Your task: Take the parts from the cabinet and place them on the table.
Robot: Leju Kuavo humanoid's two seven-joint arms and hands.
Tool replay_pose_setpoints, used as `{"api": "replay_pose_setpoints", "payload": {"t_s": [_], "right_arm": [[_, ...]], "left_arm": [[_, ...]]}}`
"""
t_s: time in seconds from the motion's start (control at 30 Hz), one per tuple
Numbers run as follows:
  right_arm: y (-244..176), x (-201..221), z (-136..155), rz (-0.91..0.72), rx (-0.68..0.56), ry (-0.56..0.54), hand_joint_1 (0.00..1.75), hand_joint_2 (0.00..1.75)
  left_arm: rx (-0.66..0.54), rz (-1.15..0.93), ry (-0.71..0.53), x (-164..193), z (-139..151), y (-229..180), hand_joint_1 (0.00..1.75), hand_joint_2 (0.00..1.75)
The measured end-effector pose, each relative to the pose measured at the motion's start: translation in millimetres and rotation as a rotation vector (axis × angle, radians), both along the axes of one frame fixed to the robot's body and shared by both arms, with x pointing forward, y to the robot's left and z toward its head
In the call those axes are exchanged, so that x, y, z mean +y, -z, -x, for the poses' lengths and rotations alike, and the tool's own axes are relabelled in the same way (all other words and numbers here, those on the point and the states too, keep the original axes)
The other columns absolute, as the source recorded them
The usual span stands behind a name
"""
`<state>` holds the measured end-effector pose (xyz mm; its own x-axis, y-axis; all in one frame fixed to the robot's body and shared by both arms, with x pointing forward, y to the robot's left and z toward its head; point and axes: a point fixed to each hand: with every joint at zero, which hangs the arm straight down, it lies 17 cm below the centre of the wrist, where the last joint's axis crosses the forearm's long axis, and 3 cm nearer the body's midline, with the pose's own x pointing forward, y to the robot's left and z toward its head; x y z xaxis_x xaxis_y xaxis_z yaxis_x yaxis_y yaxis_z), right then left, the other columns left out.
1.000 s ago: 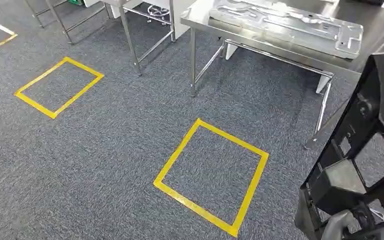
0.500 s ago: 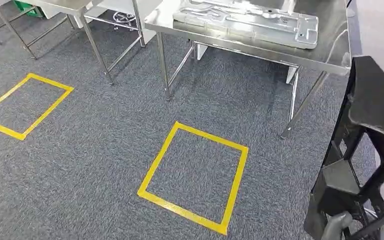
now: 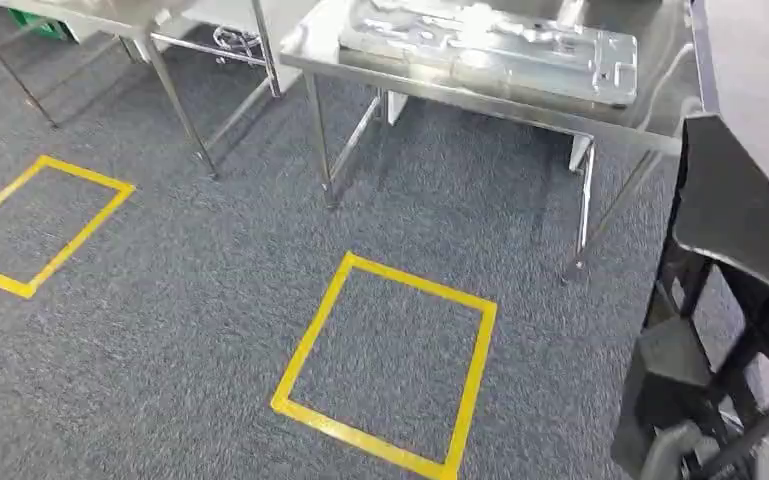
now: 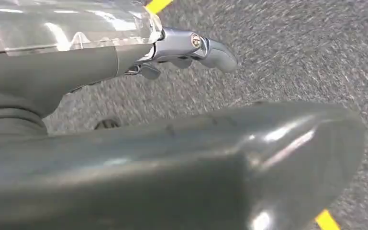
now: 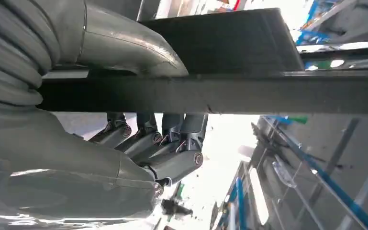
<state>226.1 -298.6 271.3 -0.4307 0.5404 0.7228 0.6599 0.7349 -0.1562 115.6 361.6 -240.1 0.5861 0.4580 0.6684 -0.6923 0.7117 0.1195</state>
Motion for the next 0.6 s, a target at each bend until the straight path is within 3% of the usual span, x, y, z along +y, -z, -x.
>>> {"api": "replay_pose_setpoints", "payload": {"t_s": [0.6], "right_arm": [[-8, -6, -6, 0.022, -0.005, 0.077, 1.75, 1.75]], "left_arm": [[0.017, 0.001, 0.001, 7, 3, 2, 0.0, 0.0]]}}
